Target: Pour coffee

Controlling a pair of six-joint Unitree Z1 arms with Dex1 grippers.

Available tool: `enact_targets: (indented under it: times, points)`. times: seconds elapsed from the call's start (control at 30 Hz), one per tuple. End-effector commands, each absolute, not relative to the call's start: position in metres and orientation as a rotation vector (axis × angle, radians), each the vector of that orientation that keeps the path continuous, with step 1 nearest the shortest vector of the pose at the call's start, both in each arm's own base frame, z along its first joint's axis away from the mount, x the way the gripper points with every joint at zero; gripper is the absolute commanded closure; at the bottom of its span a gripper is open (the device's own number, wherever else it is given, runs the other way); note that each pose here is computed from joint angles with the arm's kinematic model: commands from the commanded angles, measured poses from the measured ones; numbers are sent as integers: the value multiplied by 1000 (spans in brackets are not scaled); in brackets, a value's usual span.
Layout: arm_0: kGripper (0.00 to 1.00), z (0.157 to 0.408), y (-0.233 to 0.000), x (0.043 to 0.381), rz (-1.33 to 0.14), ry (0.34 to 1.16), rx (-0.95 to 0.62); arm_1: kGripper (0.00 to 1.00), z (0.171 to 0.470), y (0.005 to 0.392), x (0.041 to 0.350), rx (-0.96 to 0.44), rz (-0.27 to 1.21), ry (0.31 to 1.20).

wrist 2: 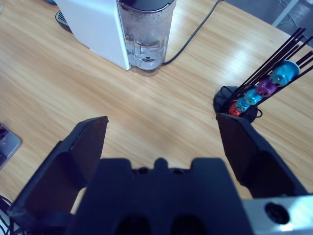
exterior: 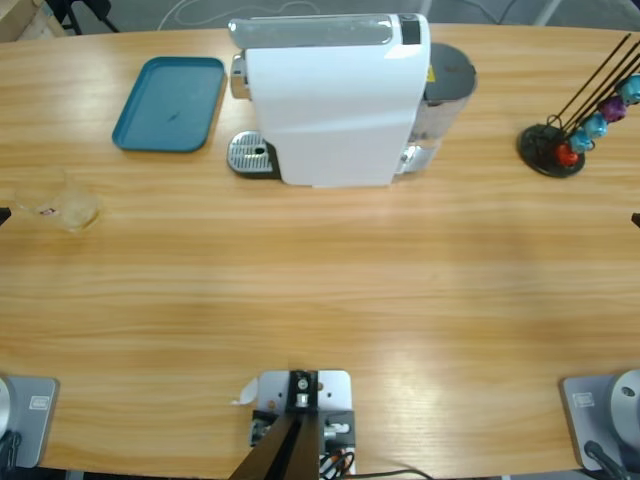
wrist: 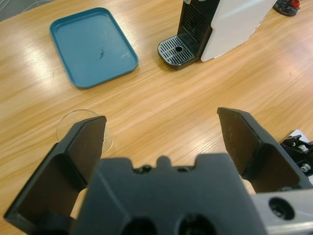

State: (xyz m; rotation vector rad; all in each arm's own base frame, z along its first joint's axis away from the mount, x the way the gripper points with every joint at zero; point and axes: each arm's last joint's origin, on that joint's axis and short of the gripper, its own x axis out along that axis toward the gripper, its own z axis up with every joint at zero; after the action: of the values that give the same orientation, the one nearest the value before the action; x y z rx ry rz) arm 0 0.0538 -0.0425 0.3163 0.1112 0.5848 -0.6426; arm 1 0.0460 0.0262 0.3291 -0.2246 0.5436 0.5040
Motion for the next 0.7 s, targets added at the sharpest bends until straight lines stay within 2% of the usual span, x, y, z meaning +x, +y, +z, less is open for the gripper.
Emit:
enact_targets:
  times: [0.03,0.27,0.37,0.5,0.63,0.7]
  points:
    - [0,305,-45,57,-640,631,114,0,326,26,46,-225,509,551]
    - [0,305,-49,63,-615,661,103,0,326,26,46,-225,509,550]
    - [0,320,-60,79,-600,691,72,0,327,27,46,-225,510,551]
    - [0,348,-87,117,-570,723,1,0,326,27,47,-227,510,556]
    - [0,349,-125,165,-576,845,-75,0,327,29,50,-231,509,567]
    - [0,357,-139,188,-571,840,-118,0,327,29,50,-230,508,566]
